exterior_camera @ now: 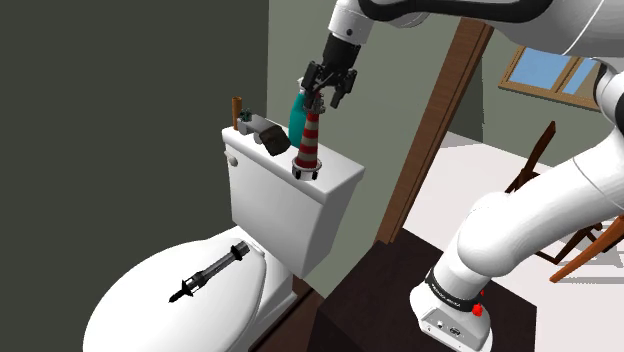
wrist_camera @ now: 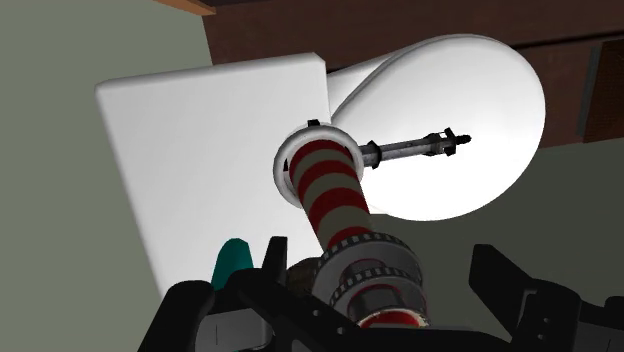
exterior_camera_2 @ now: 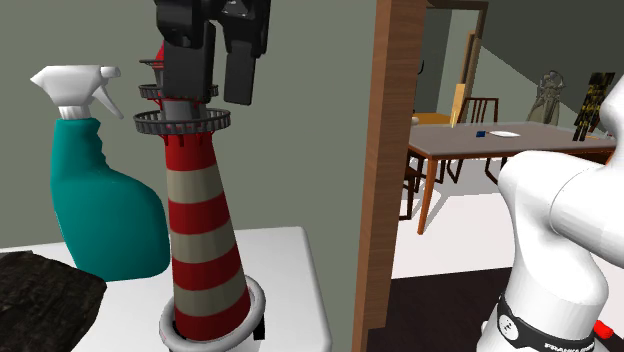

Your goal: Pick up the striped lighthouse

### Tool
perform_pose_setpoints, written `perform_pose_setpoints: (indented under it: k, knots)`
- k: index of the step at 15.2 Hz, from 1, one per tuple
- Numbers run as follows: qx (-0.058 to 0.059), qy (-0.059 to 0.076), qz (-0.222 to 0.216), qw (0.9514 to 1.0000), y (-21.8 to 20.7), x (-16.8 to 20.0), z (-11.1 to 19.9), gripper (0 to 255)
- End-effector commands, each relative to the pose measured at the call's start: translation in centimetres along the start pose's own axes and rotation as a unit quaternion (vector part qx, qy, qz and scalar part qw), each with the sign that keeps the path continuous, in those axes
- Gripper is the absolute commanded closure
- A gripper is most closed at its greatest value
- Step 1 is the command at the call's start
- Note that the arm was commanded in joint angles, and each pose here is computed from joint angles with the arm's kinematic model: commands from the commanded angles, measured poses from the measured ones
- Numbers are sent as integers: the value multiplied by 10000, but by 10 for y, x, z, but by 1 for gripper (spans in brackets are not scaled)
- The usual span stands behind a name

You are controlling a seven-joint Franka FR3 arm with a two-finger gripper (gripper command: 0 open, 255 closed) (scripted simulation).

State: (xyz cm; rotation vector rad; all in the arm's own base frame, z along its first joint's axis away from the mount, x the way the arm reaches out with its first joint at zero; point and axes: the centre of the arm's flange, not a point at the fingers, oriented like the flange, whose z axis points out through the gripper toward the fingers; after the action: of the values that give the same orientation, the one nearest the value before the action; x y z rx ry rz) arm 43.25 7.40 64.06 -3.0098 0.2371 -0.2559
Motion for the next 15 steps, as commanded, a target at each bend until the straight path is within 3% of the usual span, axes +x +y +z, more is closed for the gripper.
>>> perform_pose_setpoints:
  k: [1, 3, 4, 15]
  knots:
    - [0, 3, 1, 10000, 1, -1, 10, 0]
    - [0, 3, 1, 10000, 1, -1, 13, 0]
    - [0, 3, 1, 10000, 0, -2, 13, 255]
    - [0, 3, 1, 10000, 0, 0, 3, 255]
